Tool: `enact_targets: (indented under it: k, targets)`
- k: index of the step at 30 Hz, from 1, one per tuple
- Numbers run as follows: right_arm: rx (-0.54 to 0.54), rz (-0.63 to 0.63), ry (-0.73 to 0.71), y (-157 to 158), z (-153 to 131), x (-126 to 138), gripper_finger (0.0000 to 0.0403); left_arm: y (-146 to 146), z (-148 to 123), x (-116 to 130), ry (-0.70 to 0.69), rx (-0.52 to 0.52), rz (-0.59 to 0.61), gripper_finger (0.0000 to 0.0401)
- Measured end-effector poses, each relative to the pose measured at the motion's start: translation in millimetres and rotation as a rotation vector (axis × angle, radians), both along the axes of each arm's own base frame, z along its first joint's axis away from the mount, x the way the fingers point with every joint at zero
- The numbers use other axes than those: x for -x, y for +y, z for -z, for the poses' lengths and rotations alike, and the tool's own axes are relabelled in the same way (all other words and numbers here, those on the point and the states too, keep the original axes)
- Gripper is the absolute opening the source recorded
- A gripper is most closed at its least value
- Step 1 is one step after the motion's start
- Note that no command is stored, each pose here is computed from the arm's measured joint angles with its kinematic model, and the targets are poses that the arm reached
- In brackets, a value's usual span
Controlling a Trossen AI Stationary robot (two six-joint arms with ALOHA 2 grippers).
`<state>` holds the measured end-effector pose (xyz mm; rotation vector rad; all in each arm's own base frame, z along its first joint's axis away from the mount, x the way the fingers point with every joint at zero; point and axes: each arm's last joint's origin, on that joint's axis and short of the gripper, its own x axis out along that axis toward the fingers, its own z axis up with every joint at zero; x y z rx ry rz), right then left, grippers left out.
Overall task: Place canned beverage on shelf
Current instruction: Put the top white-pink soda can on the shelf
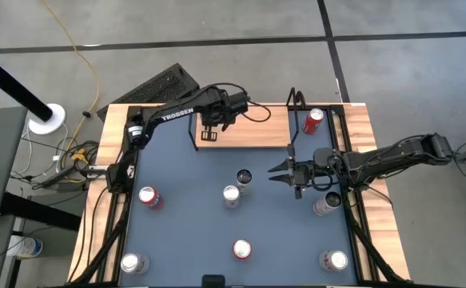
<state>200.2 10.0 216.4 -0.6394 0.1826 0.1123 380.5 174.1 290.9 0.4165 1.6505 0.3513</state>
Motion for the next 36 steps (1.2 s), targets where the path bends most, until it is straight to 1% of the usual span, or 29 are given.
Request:
enact_targets:
  k: [4,7,14,21,23,26,28,32,36]
  targets:
    - [0.0,0.0,0.0,0,0,0,0.0111,5,6,2,0.024,-0.044,-0.02,0.0]
    - [0.0,0.0,0.0,0,0,0,0.0111,8,9,2,0.024,-0.057,-0.025,0.0]
    - [0.0,0.0,0.0,0,0,0,0.0111,14,8,-6,-0.033,-0.134,-0.007,0.0]
    - [0.0,0.0,0.003,0,0,0,0.0111,16,8,-7,-0.046,-0.143,-0.005,0.0]
    - [0.0,0.0,0.003,0,0,0,0.0111,16,8,-7,-0.052,-0.12,0.005,0.0]
    - [0.0,0.0,0.003,0,0,0,0.0111,10,9,-9,-0.069,-0.033,0.057,0.0]
    - [0.0,0.0,0.003,0,0,0,0.0111,6,8,-8,-0.066,0.0,0.074,0.0]
    - [0.0,0.0,0.005,0,1,0,0.0111,3,9,1,0.016,0.026,0.031,0.0]
    - [0.001,-0.001,0.015,0,1,0,0.0111,3,9,7,0.044,0.049,-0.013,0.0]
